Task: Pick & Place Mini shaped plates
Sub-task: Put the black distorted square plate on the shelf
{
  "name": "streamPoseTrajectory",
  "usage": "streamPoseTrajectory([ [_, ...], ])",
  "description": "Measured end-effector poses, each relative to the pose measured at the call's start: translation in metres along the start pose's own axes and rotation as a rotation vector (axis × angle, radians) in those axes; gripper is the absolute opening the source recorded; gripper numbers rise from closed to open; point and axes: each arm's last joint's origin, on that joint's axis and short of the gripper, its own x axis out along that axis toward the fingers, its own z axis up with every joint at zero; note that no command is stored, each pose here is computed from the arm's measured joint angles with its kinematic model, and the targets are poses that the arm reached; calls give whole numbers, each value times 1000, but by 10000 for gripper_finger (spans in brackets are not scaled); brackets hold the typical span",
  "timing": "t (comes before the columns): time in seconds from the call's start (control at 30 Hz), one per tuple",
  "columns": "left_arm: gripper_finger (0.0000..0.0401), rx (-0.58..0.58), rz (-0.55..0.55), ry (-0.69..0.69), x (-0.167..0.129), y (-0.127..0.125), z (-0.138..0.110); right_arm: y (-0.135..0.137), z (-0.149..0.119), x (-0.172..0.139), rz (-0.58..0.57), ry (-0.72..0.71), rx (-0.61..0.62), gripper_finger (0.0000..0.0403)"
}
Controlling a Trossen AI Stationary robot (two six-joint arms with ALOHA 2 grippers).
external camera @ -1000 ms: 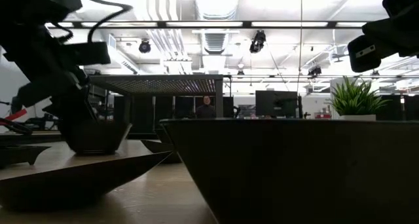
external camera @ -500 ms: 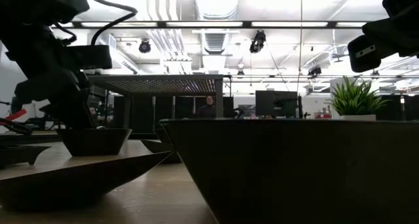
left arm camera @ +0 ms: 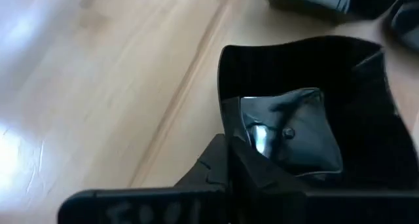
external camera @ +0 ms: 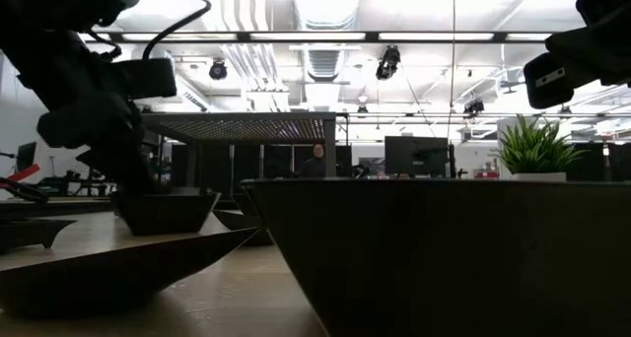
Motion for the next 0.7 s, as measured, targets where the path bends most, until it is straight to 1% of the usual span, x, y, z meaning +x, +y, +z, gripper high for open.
streamPoseTrajectory([
  [0.1, 1, -11, 21, -52, -4, 1, 4, 0, 0, 0, 0, 0, 0, 8],
  [0.23, 0, -82, 52, -162, -16, 3, 17, 0, 0, 0, -1, 0, 0, 8],
  [0.4, 0, -163, -12, -241, -39, 4, 36, 0, 0, 0, -1, 0, 0, 8],
  [0.5, 0, -167, -16, -256, -52, 10, 42, 0, 0, 0, -1, 0, 0, 8],
  [0.6, 0, -206, 8, -321, -68, 18, 51, 0, 0, 0, -1, 0, 0, 8],
  [0.7, 0, -267, 55, -438, -86, 27, 59, 0, 0, 0, 0, 0, 0, 8],
])
